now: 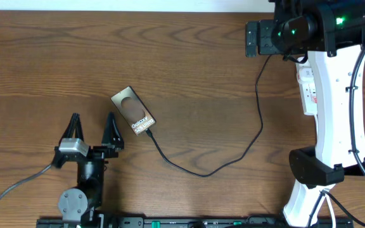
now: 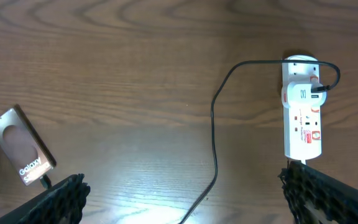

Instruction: Plug charger to phone and switch on socket

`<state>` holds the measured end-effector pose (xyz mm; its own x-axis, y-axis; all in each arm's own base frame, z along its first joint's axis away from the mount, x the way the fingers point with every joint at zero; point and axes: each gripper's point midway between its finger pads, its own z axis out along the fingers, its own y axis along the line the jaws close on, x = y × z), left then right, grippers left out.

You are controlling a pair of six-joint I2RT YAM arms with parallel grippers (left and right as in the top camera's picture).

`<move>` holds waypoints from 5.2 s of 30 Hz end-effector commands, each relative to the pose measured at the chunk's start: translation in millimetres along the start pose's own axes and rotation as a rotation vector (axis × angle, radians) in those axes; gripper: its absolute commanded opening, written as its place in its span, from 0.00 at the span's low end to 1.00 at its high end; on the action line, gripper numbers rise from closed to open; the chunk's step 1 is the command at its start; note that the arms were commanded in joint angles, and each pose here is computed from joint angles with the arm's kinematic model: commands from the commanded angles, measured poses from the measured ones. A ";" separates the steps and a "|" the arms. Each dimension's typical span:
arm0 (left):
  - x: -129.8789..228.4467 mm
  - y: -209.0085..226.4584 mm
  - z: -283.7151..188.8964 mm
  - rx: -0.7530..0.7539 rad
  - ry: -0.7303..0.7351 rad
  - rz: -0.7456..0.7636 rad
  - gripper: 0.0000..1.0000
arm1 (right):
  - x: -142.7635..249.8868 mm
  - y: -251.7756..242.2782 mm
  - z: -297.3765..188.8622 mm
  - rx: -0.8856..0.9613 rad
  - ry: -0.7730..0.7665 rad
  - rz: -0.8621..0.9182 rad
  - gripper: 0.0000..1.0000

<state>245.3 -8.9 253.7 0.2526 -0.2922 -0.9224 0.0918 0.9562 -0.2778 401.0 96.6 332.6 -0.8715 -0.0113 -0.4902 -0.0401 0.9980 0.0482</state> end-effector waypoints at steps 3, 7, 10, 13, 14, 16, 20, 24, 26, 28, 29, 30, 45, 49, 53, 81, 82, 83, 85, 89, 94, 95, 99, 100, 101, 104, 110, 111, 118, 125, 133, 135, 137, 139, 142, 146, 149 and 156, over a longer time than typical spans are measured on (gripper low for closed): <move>-8.4 10.8 -12.0 -0.039 -0.077 0.017 0.86 | -0.4 0.8 0.0 0.007 -0.003 0.003 0.99; -0.9 16.0 -11.5 -0.060 -0.046 0.022 0.86 | -0.4 0.8 0.0 0.007 -0.003 0.003 0.99; 13.0 20.0 -11.5 -0.075 0.010 0.026 0.86 | -0.5 0.7 0.0 0.008 -0.003 0.003 0.99; 35.5 25.8 -13.3 -0.096 0.103 0.030 0.86 | -0.5 0.7 0.0 0.008 -0.003 0.003 0.99; 45.8 28.0 -14.8 -0.104 0.146 0.032 0.86 | -0.5 0.7 0.0 0.008 -0.003 0.003 0.99; 68.4 30.9 -19.5 -0.108 0.242 0.034 0.86 | -0.5 0.7 0.0 0.008 -0.003 0.003 0.99; 105.2 40.2 -33.1 -0.142 0.403 0.039 0.86 | -0.5 0.7 0.0 0.008 -0.003 0.003 0.99; 105.5 40.2 -33.2 -0.142 0.404 0.039 0.86 | -0.5 0.7 0.0 0.008 -0.003 0.003 0.99; 105.5 40.2 -33.2 -0.142 0.404 0.039 0.86 | -0.5 0.7 0.0 0.008 -0.003 0.003 0.99; 105.5 40.2 -33.2 -0.142 0.404 0.039 0.86 | -0.5 0.7 0.0 0.008 -0.003 0.003 0.99; 105.5 40.2 -33.2 -0.142 0.404 0.039 0.86 | -0.5 0.7 0.0 0.008 -0.003 0.003 0.99; 105.5 40.2 -33.2 -0.142 0.404 0.039 0.86 | -0.5 0.7 0.0 0.008 -0.003 0.003 0.99; 106.0 40.2 -33.2 -0.142 0.407 0.040 0.86 | -0.4 0.8 0.0 0.007 -0.003 0.003 0.99; 106.0 40.2 -33.2 -0.142 0.407 0.040 0.86 | -0.5 0.7 0.0 0.008 -0.003 0.003 0.99; 106.0 40.2 -33.2 -0.142 0.407 0.040 0.86 | -0.5 0.7 0.0 0.008 -0.003 0.003 0.99; 106.0 40.2 -33.2 -0.142 0.407 0.040 0.86 | -0.5 -2.3 0.5 0.023 -0.003 0.004 0.99; 106.0 40.2 -33.2 -0.142 0.407 0.040 0.86 | -0.4 -2.1 0.4 0.024 -0.003 0.003 0.99; 106.0 40.2 -33.2 -0.142 0.407 0.040 0.86 | -1.2 -2.4 0.2 0.029 -0.008 0.001 0.99; 106.0 40.1 -33.2 -0.142 0.407 0.040 0.86 | -5.8 -4.0 -0.3 0.041 -0.028 0.003 0.99; 106.0 40.2 -33.2 -0.142 0.407 0.040 0.86 | -34.9 -0.6 -4.3 0.029 -0.163 0.015 0.99; 106.0 40.2 -33.2 -0.142 0.407 0.040 0.86 | -58.2 4.0 -7.5 0.002 -0.334 -0.011 0.99; 106.0 40.2 -33.2 -0.142 0.407 0.040 0.86 | -59.1 4.0 -7.8 -0.003 -0.367 -0.015 0.99; 106.0 40.2 -33.2 -0.142 0.407 0.040 0.86 | -48.5 1.6 -5.8 -0.018 -0.488 -0.041 0.99; 106.0 40.2 -33.2 -0.142 0.407 0.040 0.86 | -42.5 0.3 -4.4 -0.018 -0.514 -0.054 0.99; 106.0 40.2 -33.2 -0.142 0.407 0.040 0.86 | -35.5 -1.2 -2.8 -0.018 -0.540 -0.070 0.99; 106.0 40.2 -33.2 -0.142 0.407 0.040 0.86 | -10.4 -6.4 4.5 -0.004 -0.613 -0.143 0.99; 106.0 40.2 -33.2 -0.142 0.407 0.040 0.86 | 44.6 -18.6 14.6 0.028 -0.756 -0.253 0.99; 106.0 40.2 -33.2 -0.142 0.407 0.040 0.86 | 53.5 -21.5 14.9 0.033 -0.782 -0.259 0.99; 106.0 40.2 -33.2 -0.142 0.407 0.040 0.86 | 119.3 -49.4 30.3 0.041 -0.865 -0.228 0.99; 106.0 40.2 -33.2 -0.142 0.407 0.040 0.86 | 168.4 -76.1 49.6 0.055 -0.883 -0.195 0.99; 106.0 40.2 -33.2 -0.142 0.407 0.040 0.86 | 204.7 -92.3 70.2 0.099 -0.922 -0.164 0.99; 106.0 40.2 -33.2 -0.142 0.407 0.040 0.86 | 211.6 -94.1 75.8 0.105 -0.931 -0.161 0.99; 106.0 40.2 -33.2 -0.142 0.407 0.040 0.86 | 217.4 -96.1 81.6 0.111 -0.940 -0.158 0.99; 105.9 40.2 -33.2 -0.142 0.406 0.040 0.86 | 223.3 -97.0 86.0 0.116 -0.917 -0.166 0.99; 106.0 40.2 -33.2 -0.142 0.407 0.040 0.86 | 229.4 -101.3 89.0 0.141 -0.894 -0.180 0.99; 106.0 40.2 -33.2 -0.142 0.407 0.040 0.86 | 227.0 -108.8 82.1 0.174 -0.921 -0.168 0.99; 106.0 40.2 -33.2 -0.142 0.407 0.040 0.86 | 226.3 -111.8 79.6 0.184 -0.931 -0.158 0.99; 106.0 40.2 -33.2 -0.142 0.407 0.040 0.86 | 223.5 -112.0 71.6 0.179 -0.969 -0.132 0.99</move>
<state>244.8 -5.2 152.8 -0.1048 -0.2670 -0.9580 -0.0184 0.9636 -0.2665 246.4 -12.7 155.4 -0.0887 -0.1603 -0.9831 0.0335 0.9859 -0.1638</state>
